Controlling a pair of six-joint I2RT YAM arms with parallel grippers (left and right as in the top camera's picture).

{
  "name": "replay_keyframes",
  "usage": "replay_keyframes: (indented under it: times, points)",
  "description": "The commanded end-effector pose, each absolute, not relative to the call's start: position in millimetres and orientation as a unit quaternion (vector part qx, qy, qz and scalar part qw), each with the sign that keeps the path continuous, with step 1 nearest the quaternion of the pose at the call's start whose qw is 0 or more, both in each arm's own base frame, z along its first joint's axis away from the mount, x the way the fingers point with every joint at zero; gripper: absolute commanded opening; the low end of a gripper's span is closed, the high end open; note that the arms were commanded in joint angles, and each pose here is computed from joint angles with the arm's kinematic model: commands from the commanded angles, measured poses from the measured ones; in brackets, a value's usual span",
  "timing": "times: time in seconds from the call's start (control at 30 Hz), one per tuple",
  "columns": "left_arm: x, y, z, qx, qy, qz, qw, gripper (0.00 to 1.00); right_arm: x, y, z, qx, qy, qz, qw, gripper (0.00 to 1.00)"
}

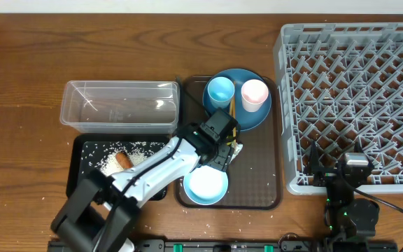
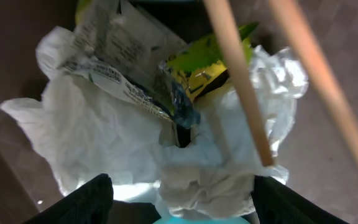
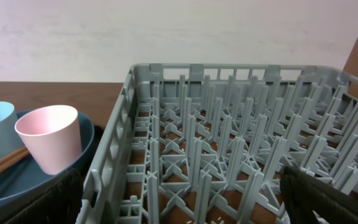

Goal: Sort waste into correct bins and load items into the dishwasher rack
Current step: 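Reach the left gripper to the crumpled tissue and grasp it, then lift the tissue and drop it into the clear plastic bin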

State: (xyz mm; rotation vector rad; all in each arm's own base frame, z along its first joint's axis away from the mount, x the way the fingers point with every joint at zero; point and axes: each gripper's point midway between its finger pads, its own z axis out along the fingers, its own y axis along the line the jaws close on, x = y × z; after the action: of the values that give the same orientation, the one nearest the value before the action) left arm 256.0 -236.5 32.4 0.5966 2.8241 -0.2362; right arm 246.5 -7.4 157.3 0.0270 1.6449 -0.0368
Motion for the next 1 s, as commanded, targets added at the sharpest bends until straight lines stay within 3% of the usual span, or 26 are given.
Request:
replay_keyframes:
  times: [0.0,0.13,0.27,0.7,0.9,0.97]
  points:
    - [259,-235,25,0.212,0.967,-0.068,0.122,0.74,246,-5,156,0.007,0.734,-0.014,0.679,0.99]
    - [258,-234,21,0.212,0.968,-0.065,0.117,0.71,246,-5,156,0.007,0.734,-0.014,0.679,0.99]
    - [259,-235,21,0.212,0.968,-0.067,0.119,0.57,246,-5,156,0.007,0.734,-0.014,0.679,0.99]
    - [253,-223,5,0.211,0.969,-0.054,0.120,0.57,246,-5,156,0.007,0.734,-0.014,0.679,0.99]
    - [255,-226,6,0.210,0.968,-0.057,0.125,0.14,246,-5,156,0.007,0.734,-0.014,0.679,0.99]
    - [257,-228,10,0.210,0.967,-0.060,0.130,0.06,246,-5,156,0.007,0.734,-0.014,0.679,0.99]
